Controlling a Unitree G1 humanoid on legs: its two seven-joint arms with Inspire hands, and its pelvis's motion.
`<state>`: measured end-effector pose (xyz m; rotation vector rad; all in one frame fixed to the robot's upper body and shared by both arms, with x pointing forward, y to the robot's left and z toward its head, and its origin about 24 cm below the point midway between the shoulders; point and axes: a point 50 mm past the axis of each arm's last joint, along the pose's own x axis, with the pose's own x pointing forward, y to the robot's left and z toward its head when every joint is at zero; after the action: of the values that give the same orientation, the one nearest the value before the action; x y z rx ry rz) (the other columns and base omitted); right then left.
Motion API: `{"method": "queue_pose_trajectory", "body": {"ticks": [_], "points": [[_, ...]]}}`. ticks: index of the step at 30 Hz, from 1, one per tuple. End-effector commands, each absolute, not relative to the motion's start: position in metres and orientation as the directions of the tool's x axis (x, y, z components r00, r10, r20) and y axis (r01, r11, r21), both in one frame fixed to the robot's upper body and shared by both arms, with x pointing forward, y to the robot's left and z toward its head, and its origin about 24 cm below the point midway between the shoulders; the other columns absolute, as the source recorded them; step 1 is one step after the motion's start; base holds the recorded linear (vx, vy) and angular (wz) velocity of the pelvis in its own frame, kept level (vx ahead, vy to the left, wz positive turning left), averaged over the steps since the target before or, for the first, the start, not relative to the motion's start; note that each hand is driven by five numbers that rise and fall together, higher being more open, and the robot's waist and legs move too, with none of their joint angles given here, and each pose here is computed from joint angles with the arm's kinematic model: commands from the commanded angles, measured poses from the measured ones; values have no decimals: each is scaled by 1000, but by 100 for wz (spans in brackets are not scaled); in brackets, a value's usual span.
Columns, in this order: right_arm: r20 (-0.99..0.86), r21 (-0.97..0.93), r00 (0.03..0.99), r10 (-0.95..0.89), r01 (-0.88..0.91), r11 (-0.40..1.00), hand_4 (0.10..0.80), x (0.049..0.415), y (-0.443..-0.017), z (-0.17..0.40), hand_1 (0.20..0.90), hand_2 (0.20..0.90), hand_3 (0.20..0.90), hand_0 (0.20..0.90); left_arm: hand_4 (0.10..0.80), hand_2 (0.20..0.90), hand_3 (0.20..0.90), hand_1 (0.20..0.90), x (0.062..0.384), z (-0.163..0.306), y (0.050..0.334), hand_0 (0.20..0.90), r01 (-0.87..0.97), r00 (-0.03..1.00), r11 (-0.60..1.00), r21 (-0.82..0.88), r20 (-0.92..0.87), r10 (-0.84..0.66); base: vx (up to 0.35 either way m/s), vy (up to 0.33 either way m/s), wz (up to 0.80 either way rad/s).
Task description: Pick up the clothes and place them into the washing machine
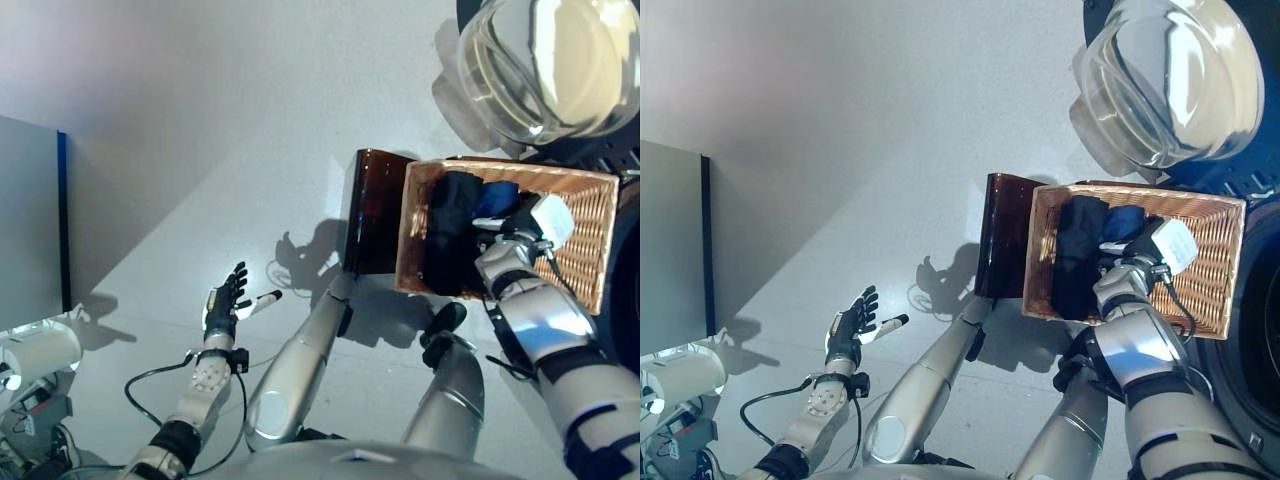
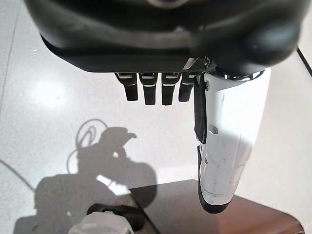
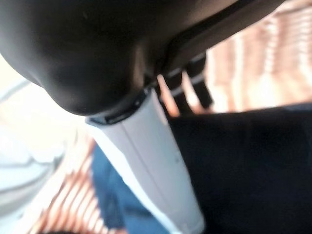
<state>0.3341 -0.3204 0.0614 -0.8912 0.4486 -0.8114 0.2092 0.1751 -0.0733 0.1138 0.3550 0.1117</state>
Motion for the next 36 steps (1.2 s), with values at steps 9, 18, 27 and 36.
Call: {"method": "queue_pose_trajectory", "body": {"ticks": [9, 18, 27, 36], "points": [[-31, -832, 578, -816, 438, 342, 300, 313, -338, 46, 200, 200, 200, 200, 800, 900, 900, 900, 198, -79, 190, 900, -161, 917, 970, 182, -335, 215, 5, -2, 1], [-1, -828, 484, -875, 491, 272, 300, 295, -370, 55, 200, 200, 200, 200, 800, 900, 900, 900, 185, -89, 195, 900, -139, 897, 969, 206, -389, 212, 0, 0, 0], [-109, -247, 337, -935, 902, 354, 300, 288, -403, 85, 200, 200, 200, 200, 800, 900, 900, 900, 180, -93, 202, 900, -138, 884, 973, 184, -421, 205, 15, 1, -7], [-335, 603, 423, -842, 783, 153, 300, 290, -346, 28, 200, 200, 200, 200, 800, 900, 900, 900, 169, -105, 204, 900, -180, 841, 973, 143, -490, 228, -3, 32, -20]]}}
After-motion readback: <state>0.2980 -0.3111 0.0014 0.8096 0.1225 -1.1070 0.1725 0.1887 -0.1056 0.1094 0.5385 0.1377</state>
